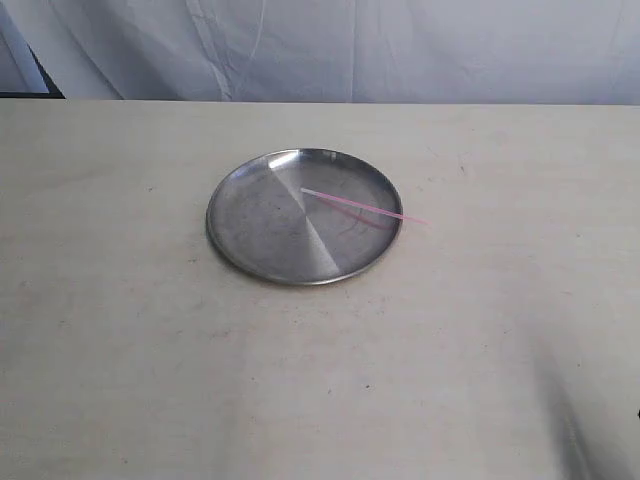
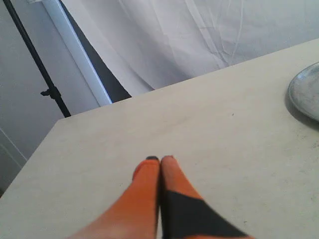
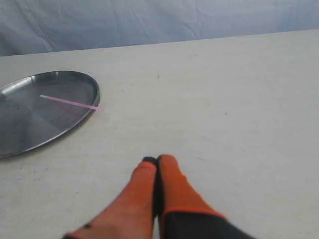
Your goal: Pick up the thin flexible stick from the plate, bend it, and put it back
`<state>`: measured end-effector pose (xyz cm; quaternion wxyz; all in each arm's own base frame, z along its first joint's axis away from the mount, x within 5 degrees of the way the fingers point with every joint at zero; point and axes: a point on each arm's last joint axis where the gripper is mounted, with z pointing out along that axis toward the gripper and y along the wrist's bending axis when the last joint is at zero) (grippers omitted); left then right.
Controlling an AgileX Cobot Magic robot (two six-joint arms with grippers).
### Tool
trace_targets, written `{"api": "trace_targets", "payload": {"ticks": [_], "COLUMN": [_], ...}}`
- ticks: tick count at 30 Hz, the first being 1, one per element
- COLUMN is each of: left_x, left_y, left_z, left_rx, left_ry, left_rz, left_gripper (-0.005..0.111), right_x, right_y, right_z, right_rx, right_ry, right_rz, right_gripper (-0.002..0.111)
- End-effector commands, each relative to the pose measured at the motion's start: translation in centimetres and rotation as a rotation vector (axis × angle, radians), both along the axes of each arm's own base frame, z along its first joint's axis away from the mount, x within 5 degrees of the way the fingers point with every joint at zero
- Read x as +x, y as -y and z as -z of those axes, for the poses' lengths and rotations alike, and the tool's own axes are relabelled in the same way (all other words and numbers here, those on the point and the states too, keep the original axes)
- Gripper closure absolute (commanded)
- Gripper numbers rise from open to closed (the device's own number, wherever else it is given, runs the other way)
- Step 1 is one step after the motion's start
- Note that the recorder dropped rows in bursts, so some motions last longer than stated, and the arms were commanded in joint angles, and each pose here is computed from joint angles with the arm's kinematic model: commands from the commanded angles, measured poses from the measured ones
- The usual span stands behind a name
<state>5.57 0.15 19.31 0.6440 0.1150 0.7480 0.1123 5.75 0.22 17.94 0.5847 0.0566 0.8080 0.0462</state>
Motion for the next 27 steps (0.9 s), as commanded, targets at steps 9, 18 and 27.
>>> {"api": "trace_targets", "payload": {"ticks": [9,18,27], "left_x": [0.0,0.0,0.0], "left_y": [0.0,0.0,0.0], "left_z": [0.0,0.0,0.0], "left_rx": [-0.006,-0.006,-0.006], "left_ry": [0.015,0.01,0.01], "left_rz": [0.0,0.0,0.0], "left_gripper": [0.107,0.107,0.107], "right_x": [0.0,-0.1,1.9], "right_y": [1.9,1.9,0.6], "right_z": [-5.1,-5.3,-14.9], "right_rx": [0.521,1.112,0.359], "right_ry": [0.615,0.609,0.284], "right_rz": [0.218,0.227,0.117], "right_gripper": [0.107,0.107,0.107]}}
